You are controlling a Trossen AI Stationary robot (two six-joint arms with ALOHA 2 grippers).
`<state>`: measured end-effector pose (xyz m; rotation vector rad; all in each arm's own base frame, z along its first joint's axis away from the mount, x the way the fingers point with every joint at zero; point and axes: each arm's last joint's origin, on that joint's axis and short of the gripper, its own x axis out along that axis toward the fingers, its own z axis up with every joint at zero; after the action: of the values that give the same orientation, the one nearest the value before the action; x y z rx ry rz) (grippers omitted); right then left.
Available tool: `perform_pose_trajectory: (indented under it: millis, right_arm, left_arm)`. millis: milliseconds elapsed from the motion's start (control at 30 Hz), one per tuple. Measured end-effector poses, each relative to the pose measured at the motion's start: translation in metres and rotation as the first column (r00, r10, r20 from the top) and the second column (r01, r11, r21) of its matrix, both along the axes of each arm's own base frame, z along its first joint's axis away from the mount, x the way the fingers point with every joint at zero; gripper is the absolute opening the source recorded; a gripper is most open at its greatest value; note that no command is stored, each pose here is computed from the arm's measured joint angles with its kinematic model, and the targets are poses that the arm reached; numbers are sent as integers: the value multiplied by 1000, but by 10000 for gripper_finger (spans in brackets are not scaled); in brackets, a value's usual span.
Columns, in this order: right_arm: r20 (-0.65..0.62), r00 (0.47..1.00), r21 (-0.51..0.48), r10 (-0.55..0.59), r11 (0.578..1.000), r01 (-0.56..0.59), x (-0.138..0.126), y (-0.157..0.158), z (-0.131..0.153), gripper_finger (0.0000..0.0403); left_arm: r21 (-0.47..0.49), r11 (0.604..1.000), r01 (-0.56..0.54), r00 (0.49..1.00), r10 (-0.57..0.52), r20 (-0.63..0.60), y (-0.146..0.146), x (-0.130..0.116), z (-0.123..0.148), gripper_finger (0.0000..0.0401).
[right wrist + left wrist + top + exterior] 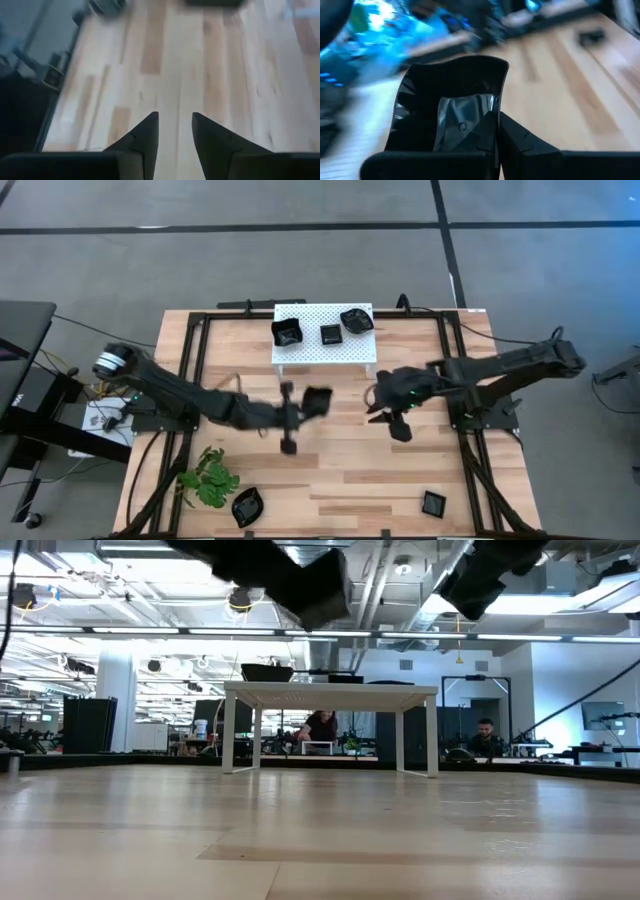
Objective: Pick & Place Mini shaped plates
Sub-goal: Stack the distorted square plate on top of the other distorted square plates on the shelf
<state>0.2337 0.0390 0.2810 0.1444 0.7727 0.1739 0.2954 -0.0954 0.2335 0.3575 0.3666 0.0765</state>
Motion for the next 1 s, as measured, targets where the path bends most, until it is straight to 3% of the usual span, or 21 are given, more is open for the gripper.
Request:
perform_pose_trajectory:
  millis: [167, 400, 633, 1000]
  right_arm:
    - [218, 975, 8, 31, 999, -33, -7, 2, -30, 113]
    - [171, 985, 6, -24, 1000, 23, -5, -11, -48, 113]
    - [168, 983, 8, -76, 997, 76, -3, -22, -49, 113]
    - [167, 982, 8, -89, 996, 89, -3, -26, -49, 113]
  left_arm:
    - [-37, 984, -173, 978, 176, 110, 56, -15, 42, 9]
    - [-30, 928, -371, 925, 372, 76, 120, -35, 56, 10]
    - [3, 886, -464, 886, 464, 12, 148, -35, 45, 9]
    - [79, 863, -498, 860, 504, -78, 167, -29, 26, 12]
